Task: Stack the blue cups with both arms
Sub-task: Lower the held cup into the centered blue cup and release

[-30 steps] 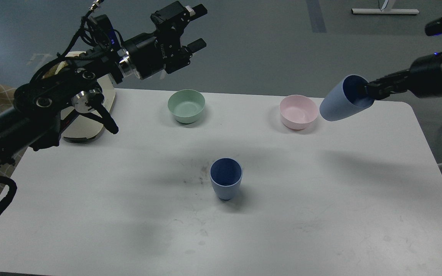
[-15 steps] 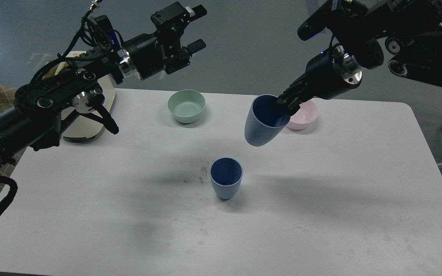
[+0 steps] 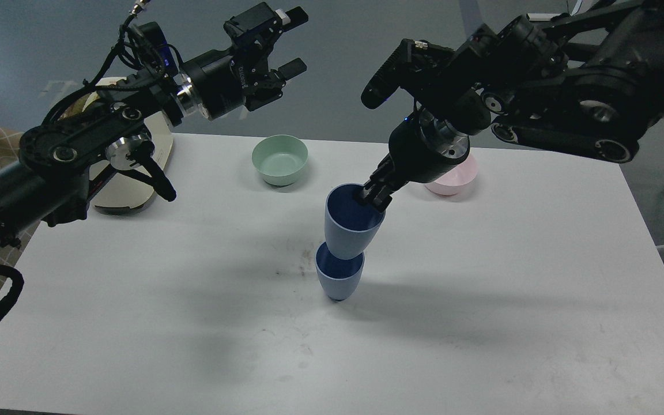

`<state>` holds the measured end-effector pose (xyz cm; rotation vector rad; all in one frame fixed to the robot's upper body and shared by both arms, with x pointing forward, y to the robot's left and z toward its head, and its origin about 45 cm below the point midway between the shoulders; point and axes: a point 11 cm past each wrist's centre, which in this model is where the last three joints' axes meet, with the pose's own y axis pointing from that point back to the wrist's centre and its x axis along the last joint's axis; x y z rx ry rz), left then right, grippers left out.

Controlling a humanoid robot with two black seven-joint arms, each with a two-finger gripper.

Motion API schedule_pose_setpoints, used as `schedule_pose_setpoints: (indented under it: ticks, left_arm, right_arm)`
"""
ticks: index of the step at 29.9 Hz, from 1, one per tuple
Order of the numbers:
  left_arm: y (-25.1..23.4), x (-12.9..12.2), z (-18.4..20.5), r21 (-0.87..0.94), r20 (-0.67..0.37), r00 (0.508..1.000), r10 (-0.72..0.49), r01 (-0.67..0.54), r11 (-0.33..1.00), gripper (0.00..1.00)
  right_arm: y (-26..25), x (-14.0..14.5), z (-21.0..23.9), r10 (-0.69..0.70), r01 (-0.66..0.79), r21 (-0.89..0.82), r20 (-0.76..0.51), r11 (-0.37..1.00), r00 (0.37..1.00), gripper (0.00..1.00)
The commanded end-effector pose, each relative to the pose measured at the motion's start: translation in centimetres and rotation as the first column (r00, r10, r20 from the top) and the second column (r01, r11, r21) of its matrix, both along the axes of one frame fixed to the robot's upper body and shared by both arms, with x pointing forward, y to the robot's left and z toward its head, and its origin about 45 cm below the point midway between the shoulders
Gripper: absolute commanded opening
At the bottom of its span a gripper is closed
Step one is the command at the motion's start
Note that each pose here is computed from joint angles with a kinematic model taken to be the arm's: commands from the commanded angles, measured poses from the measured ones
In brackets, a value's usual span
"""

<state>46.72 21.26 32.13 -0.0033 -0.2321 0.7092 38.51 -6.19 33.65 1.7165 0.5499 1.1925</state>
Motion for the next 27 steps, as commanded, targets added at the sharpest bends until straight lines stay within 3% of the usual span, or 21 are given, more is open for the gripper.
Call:
schedule_pose_setpoints:
  ticks: [1, 27]
  left_arm:
    - [0.1, 0.0, -0.1, 0.000, -0.001, 1.000, 0.001, -0.001, 1.000, 0.97]
    - [0.7, 0.3, 0.7, -0.015, 0.015, 1.000, 0.027, -0.026, 1.000, 0.97]
  right_arm:
    - [1.1, -0.4, -0.5, 0.011, -0.011, 0.005, -0.016, 1.000, 1.000, 0.00]
    - [2.2, -0.1, -3.4, 0.013, -0.014, -0.030, -0.031, 0.999, 0.999, 0.00]
